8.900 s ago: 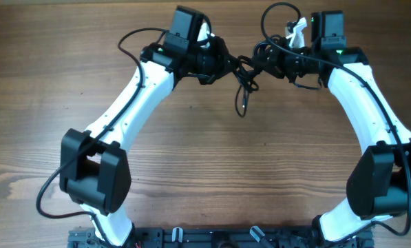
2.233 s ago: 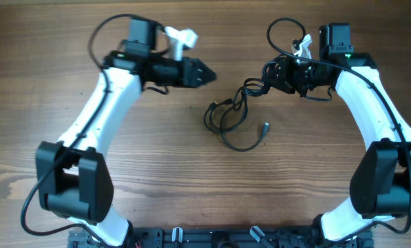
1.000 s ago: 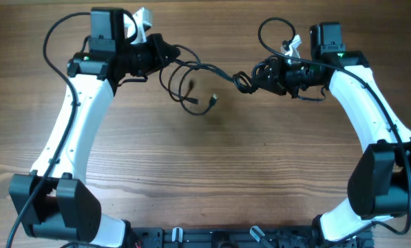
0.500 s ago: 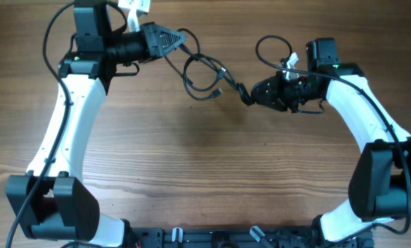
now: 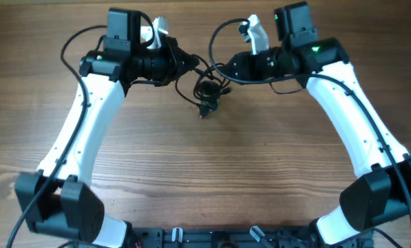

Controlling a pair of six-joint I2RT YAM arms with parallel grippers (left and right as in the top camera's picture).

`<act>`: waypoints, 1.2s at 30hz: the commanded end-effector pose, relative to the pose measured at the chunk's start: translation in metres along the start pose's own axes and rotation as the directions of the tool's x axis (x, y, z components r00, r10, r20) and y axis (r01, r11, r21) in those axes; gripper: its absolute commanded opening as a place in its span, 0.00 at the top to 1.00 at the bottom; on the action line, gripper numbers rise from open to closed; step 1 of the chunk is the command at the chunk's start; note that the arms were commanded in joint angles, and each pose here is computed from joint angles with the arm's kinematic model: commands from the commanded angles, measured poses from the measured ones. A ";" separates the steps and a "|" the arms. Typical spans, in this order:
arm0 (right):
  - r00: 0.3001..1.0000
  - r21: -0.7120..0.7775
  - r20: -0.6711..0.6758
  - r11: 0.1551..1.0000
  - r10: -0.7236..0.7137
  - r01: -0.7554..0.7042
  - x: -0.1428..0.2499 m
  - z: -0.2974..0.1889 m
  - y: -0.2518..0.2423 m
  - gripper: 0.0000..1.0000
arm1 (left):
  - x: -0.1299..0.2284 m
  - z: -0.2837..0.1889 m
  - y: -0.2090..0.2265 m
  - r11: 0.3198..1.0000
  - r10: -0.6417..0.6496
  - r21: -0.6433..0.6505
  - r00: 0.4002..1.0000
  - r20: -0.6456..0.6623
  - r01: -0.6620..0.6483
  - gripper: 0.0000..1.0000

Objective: Untangle cables

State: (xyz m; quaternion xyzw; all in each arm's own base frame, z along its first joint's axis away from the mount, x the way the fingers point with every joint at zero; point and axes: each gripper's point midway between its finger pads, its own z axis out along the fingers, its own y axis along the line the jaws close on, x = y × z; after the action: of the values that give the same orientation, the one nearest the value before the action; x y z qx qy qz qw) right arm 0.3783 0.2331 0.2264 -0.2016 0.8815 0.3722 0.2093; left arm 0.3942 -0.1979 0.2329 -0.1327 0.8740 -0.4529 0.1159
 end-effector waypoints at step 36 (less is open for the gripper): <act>0.999 0.286 0.009 0.957 -0.047 0.043 -0.006 0.037 -0.023 0.75 | 0.049 -0.010 -0.053 0.883 0.281 0.450 0.919 -0.277 -0.134 0.96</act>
State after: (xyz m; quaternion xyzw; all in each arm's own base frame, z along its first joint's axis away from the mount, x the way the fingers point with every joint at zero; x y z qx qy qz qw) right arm 0.3752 0.2704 0.2146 -0.2305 0.8930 0.3063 0.2356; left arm 0.3855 -0.2181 0.2323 -0.0071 0.8339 -0.5463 0.0779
